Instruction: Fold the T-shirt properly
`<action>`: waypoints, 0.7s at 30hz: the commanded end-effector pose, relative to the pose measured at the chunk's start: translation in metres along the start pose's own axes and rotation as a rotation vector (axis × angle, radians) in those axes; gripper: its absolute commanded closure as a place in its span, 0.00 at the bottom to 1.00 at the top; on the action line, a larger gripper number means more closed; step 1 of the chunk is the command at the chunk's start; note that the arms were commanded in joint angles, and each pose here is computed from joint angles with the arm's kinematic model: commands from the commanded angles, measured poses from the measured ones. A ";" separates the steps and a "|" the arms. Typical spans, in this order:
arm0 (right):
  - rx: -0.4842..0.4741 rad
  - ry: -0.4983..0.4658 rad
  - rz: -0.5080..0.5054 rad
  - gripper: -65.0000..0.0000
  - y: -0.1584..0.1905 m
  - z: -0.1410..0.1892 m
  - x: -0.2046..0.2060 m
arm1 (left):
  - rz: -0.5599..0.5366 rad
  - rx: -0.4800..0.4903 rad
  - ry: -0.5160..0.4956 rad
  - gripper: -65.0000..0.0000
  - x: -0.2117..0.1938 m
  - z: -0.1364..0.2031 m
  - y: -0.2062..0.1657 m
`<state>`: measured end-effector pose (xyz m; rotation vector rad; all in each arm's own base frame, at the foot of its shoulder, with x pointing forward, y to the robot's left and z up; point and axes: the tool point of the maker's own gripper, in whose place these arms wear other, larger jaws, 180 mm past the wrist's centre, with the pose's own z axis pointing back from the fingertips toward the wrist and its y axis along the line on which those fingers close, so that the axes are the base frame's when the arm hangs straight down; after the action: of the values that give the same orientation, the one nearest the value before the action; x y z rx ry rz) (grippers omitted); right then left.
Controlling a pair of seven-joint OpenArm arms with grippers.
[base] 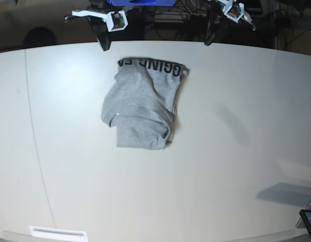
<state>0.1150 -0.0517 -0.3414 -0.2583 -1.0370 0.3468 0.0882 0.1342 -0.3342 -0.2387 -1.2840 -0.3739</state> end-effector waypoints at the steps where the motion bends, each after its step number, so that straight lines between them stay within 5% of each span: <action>1: -0.044 -0.005 -0.022 1.00 -0.017 -0.013 0.003 | 0.000 0.004 -0.023 1.00 0.005 0.003 -0.001; 11: -0.264 0.116 -0.111 1.00 -0.123 -0.052 -0.039 | -0.006 -0.004 0.042 1.00 -0.018 0.010 -0.002; 21: -0.252 0.321 -0.142 1.00 -0.102 -0.001 -0.093 | 0.030 -0.006 0.116 1.00 -0.044 0.020 -0.006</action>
<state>0.0880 -0.1791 -0.3857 -0.4296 -0.7474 0.0398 0.0604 0.1408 -0.3774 -0.2359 -1.1459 -0.3661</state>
